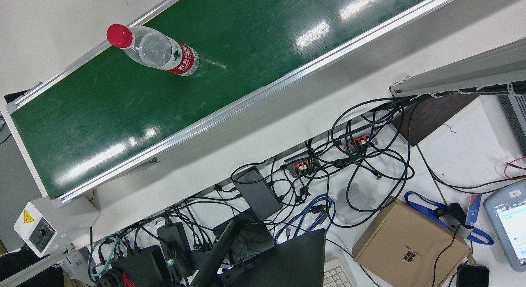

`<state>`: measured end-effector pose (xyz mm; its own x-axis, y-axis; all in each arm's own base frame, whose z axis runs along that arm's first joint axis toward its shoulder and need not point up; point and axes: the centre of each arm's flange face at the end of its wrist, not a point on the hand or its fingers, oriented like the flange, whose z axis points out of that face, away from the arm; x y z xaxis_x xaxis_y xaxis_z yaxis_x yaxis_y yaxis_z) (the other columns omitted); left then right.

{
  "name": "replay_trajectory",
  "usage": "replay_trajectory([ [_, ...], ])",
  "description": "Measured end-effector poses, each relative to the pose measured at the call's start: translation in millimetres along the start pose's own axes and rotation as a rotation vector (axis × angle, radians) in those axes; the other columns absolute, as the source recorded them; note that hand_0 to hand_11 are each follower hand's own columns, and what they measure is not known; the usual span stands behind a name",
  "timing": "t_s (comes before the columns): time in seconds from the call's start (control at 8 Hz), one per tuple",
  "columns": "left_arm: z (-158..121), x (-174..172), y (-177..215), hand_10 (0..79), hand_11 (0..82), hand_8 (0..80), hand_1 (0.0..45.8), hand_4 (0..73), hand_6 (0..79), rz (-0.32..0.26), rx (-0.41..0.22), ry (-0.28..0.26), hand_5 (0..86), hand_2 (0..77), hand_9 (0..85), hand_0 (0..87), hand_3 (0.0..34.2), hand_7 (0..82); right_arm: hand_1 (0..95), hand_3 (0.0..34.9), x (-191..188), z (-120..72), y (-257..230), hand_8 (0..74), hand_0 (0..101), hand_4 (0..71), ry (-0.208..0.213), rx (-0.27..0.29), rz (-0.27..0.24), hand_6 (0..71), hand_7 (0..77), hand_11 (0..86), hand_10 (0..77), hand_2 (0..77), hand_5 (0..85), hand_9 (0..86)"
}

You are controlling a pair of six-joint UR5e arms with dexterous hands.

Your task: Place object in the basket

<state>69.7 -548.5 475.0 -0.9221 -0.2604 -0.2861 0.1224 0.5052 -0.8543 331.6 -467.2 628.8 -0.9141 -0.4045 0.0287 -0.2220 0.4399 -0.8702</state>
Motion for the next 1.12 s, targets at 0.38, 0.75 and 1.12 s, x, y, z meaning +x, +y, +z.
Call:
replay_trajectory([
  [0.38, 0.0, 0.0, 0.1, 2.2, 4.9, 0.5, 1.6, 8.7, 0.5, 0.0, 0.0, 0.0, 3.8, 1.1, 0.5, 49.5, 0.5, 0.5, 0.0, 0.2, 0.0, 0.0, 0.0, 0.0, 0, 0.5, 0.0, 0.0, 0.0, 0.0, 0.5, 0.0, 0.5, 1.1, 0.0, 0.0],
  [0.75, -0.3, 1.0, -0.3, 2.2, 4.9, 0.0, 1.6, 8.2, 0.5, 0.001, 0.001, 0.002, 3.8, 1.1, 0.0, 49.2, 0.6, 0.5, 0.0, 0.2, 0.0, 0.0, 0.0, 0.0, 0, 0.5, 0.0, 0.0, 0.0, 0.0, 0.5, 0.0, 0.0, 1.1, 0.0, 0.0],
  [1.12, -0.6, 2.3, -0.4, 2.2, 4.4, 0.0, 1.6, 6.5, 0.5, 0.002, 0.001, 0.004, 3.8, 1.1, 0.0, 49.2, 0.6, 0.5, 0.0, 0.1, -0.2, -0.1, 0.0, 0.0, 0, 0.5, 0.0, 0.0, 0.0, 0.0, 0.5, 0.0, 0.5, 1.1, 0.0, 0.0],
])
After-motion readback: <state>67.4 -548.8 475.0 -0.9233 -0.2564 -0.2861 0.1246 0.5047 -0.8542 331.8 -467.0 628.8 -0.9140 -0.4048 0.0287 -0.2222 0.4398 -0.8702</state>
